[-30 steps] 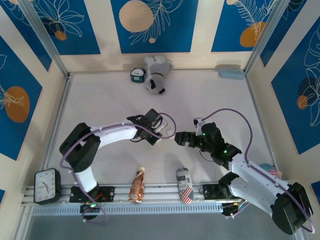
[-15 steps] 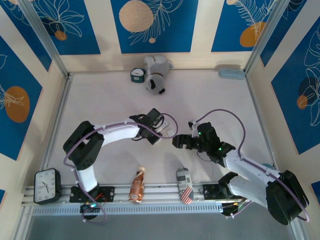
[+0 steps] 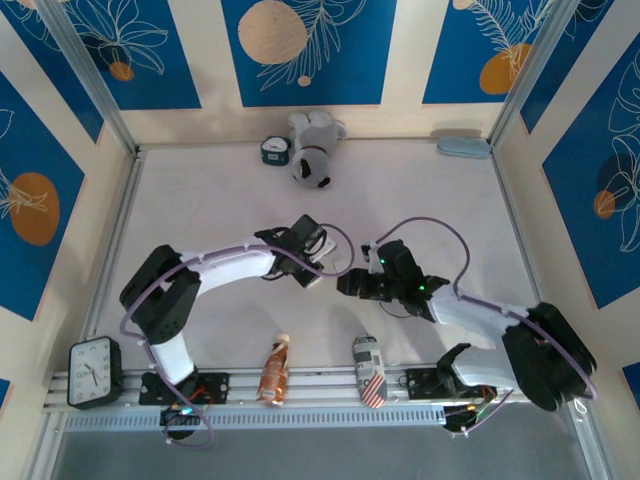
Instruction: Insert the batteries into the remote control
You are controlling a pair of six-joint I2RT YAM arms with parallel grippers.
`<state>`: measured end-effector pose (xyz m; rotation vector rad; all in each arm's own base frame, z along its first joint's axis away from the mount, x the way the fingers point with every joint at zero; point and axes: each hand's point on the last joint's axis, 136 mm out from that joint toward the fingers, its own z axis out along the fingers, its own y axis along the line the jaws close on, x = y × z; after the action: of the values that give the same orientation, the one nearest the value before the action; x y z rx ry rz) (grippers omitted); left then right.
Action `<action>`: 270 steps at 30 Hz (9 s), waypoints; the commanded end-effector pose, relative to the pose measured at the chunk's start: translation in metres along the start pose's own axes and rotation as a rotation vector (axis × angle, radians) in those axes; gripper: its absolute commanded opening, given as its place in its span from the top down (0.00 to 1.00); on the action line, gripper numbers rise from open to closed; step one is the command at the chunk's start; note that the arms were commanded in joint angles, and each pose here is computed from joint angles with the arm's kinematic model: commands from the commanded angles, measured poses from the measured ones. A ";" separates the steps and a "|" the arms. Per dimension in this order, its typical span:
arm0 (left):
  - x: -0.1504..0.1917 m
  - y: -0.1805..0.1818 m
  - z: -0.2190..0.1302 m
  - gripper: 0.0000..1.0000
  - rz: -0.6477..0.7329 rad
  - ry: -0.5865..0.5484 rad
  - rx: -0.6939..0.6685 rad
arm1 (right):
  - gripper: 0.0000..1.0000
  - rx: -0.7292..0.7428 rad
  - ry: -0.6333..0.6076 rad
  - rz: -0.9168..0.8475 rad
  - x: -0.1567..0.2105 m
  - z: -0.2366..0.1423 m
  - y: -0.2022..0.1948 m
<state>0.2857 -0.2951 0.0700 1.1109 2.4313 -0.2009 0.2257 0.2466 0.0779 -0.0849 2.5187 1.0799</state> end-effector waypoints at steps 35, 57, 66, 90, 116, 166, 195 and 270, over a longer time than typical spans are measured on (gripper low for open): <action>0.014 0.034 -0.096 0.86 -0.223 -0.183 -0.112 | 0.52 0.114 0.060 0.011 -0.056 0.071 0.002; 0.013 0.029 -0.081 0.84 -0.240 -0.188 -0.082 | 0.55 0.118 0.130 0.148 -0.020 0.093 0.003; 0.014 0.028 -0.079 0.83 -0.241 -0.181 -0.078 | 0.57 0.113 0.104 0.131 -0.041 0.096 0.001; 0.009 0.025 -0.059 0.83 -0.342 -0.186 -0.050 | 0.67 0.193 0.141 0.096 -0.049 0.099 -0.024; -0.016 0.030 -0.005 0.83 -0.495 -0.195 -0.030 | 0.72 0.162 0.136 0.127 -0.045 0.101 -0.034; -0.018 0.026 0.036 0.80 -0.403 -0.086 0.011 | 0.72 0.029 0.060 0.269 -0.068 0.069 -0.036; -0.004 0.049 -0.041 0.04 -0.680 -0.252 -0.083 | 0.64 0.036 0.034 0.150 -0.076 0.058 -0.025; 0.059 0.048 -0.047 0.00 -0.783 -0.311 -0.042 | 0.74 0.284 0.105 0.065 -0.042 0.112 -0.034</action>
<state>0.2698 -0.2112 0.0826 0.0346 2.4467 -0.5071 0.3195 0.2960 0.0201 0.0798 2.7076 0.8151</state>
